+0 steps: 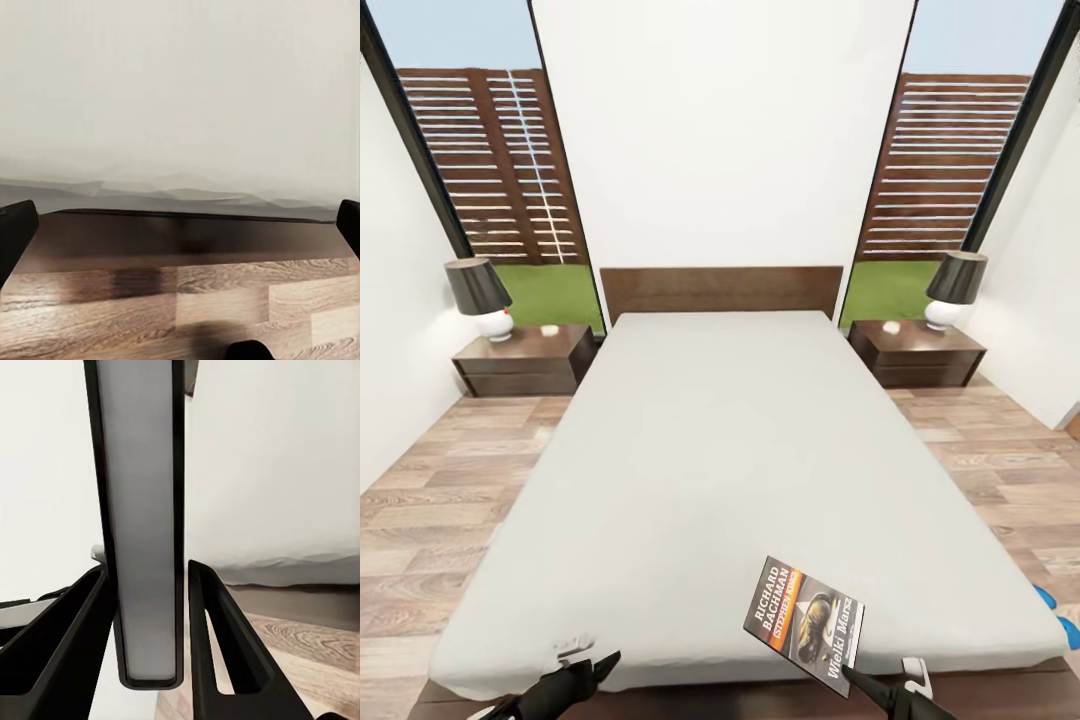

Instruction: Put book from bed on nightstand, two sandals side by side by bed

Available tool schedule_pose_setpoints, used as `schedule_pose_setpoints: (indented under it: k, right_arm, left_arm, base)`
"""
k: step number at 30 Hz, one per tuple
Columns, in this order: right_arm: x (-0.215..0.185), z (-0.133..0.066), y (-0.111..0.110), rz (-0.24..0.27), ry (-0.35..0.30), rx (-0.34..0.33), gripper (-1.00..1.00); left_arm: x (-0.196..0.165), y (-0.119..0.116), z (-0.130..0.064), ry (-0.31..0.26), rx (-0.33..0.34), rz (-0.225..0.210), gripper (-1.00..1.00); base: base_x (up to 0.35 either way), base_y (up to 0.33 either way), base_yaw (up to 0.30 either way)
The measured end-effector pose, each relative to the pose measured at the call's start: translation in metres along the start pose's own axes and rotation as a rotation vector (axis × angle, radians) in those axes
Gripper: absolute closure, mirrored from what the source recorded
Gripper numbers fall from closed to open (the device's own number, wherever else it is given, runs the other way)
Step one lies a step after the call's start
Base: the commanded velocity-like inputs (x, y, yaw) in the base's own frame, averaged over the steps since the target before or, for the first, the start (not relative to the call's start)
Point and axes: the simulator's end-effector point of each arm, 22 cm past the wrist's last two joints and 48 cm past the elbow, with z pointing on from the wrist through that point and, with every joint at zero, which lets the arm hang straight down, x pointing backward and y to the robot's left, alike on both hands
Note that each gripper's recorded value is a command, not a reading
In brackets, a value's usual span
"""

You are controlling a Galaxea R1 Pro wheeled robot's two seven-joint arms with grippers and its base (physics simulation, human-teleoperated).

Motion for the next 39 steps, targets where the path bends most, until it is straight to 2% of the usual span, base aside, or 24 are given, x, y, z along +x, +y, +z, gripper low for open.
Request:
schedule_pose_setpoints:
  k: [30, 39]
  right_arm:
    - [-0.008, 0.002, 0.010, -0.027, -0.011, -0.017, 1.00]
    - [-0.008, 0.002, 0.010, -0.026, -0.011, -0.017, 1.00]
  left_arm:
    - [-0.010, -0.016, 0.000, -0.025, 0.023, 0.008, -1.00]
    - [-0.010, -0.016, 0.000, -0.026, 0.023, 0.008, -1.00]
  base:
    - [0.000, 0.000, 0.000]
    - [0.000, 0.000, 0.229]
